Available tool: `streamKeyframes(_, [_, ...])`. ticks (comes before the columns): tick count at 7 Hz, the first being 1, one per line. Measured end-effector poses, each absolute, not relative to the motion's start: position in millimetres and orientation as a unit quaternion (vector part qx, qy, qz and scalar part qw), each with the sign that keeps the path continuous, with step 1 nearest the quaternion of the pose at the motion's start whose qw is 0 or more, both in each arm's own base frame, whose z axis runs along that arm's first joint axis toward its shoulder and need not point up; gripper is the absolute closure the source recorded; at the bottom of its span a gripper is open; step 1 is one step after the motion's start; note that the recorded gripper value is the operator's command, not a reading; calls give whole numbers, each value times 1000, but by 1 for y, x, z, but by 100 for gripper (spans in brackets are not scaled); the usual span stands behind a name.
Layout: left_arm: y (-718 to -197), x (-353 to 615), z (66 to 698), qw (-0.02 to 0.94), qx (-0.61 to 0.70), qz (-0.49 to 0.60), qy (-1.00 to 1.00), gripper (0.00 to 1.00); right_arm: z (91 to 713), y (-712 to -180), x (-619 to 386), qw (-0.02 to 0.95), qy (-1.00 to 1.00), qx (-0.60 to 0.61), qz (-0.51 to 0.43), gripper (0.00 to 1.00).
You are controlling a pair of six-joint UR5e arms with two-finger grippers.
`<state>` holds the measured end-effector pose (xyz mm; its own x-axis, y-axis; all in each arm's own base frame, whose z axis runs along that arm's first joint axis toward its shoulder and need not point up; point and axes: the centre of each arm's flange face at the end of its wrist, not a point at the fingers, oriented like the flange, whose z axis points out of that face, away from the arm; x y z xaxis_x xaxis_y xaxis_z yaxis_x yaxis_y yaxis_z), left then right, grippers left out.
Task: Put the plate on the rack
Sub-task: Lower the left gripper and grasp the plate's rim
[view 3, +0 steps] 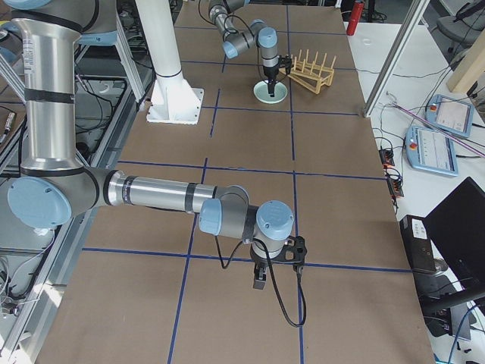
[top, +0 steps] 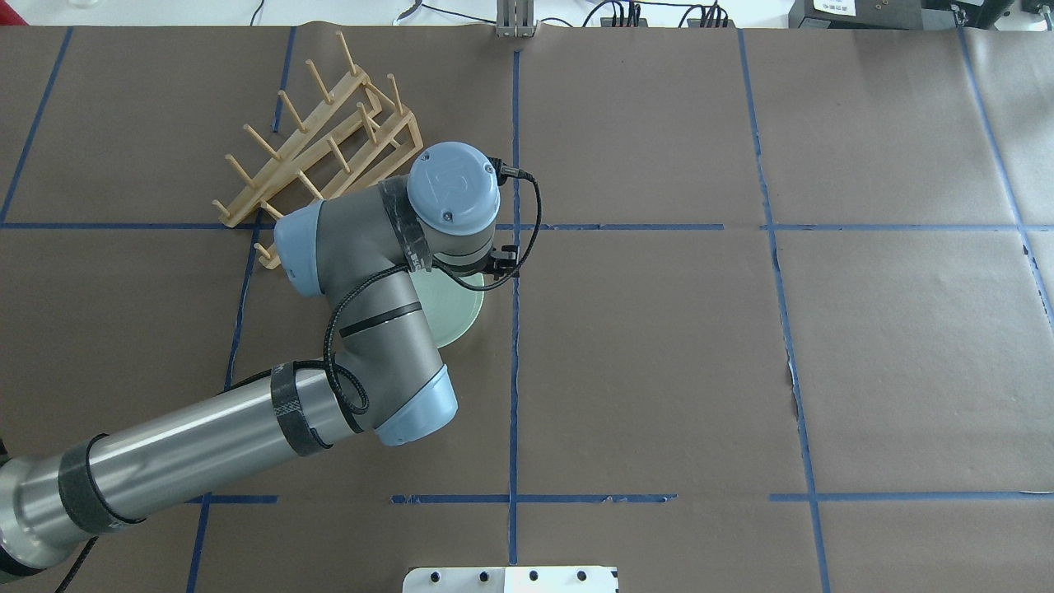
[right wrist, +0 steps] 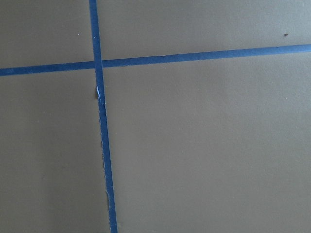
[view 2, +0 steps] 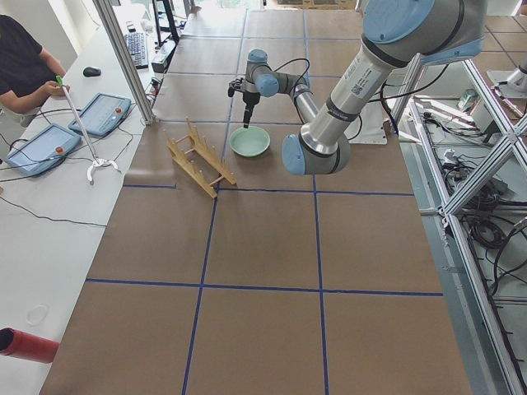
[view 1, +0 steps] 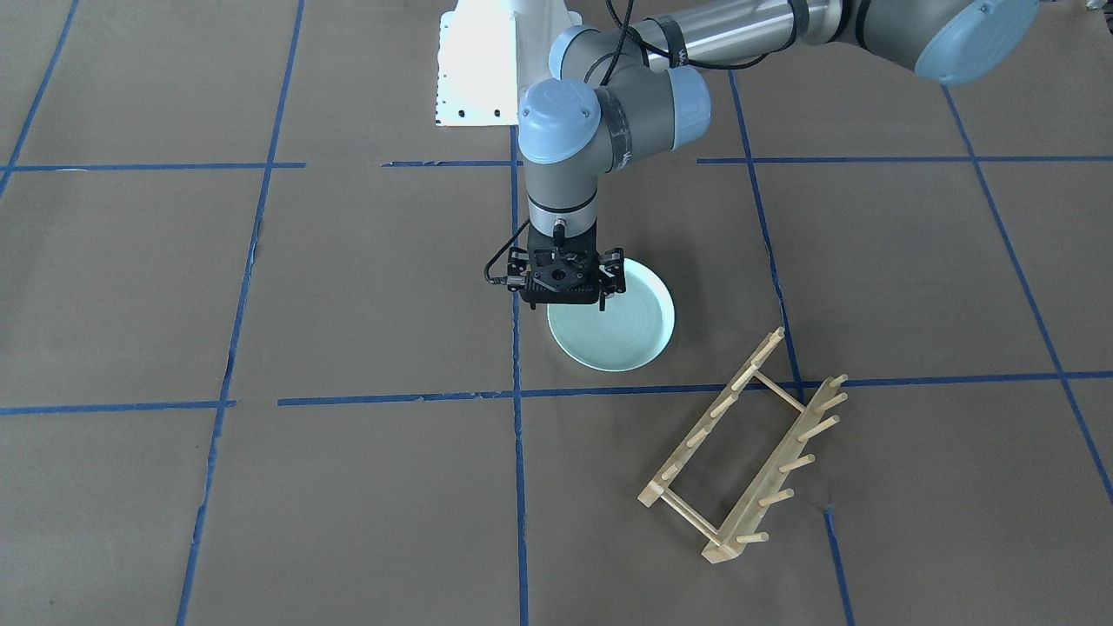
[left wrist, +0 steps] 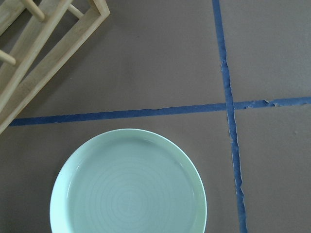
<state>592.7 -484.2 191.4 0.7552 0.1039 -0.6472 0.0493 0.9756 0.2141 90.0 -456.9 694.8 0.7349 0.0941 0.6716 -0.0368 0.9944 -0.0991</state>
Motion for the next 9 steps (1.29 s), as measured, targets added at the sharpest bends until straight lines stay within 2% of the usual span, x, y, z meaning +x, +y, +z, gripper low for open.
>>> streamKeyframes(5, [-482, 618, 214, 927, 112, 21, 356, 15, 695, -457, 90, 931, -362, -40, 35, 0])
streamKeyframes(7, [-481, 622, 218, 927, 112, 23, 357, 37, 695, -457, 90, 931, -362, -40, 35, 0])
streamKeyframes(9, [-480, 623, 218, 927, 112, 24, 357, 71, 695, -457, 90, 931, -362, -39, 35, 0])
